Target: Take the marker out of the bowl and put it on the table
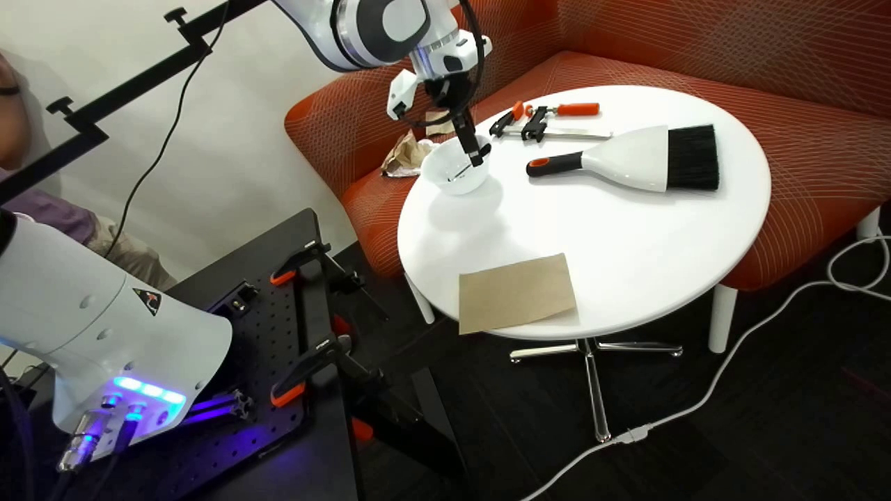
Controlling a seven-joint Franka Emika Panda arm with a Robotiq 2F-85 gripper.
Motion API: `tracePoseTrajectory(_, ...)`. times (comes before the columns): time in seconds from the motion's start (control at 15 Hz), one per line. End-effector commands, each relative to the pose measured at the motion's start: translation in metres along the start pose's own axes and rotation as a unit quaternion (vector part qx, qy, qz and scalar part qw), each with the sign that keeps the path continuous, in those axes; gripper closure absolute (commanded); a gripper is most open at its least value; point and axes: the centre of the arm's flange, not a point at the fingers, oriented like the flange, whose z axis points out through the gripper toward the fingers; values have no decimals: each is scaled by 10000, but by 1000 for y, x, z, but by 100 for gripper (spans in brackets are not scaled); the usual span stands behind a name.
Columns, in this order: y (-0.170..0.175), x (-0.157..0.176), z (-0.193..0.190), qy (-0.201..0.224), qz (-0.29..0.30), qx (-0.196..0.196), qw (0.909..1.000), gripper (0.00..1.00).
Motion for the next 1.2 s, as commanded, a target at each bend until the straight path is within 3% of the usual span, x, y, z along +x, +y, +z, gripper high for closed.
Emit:
tracePoseTrajectory(0.0, 3, 1, 0, 121, 61, 105, 9999, 73)
tracePoseTrajectory(0.27, 14, -11, -17, 300, 247, 123, 9992, 100)
tracePoseTrajectory(0.4, 20, -19, -34, 431, 294, 180, 9985, 95)
tracePoseTrajectory(0.8, 39, -42, -112, 744, 273, 282, 9965, 95)
tracePoseTrajectory(1.13, 56, -19, -173, 1297, 526, 231, 9899, 95)
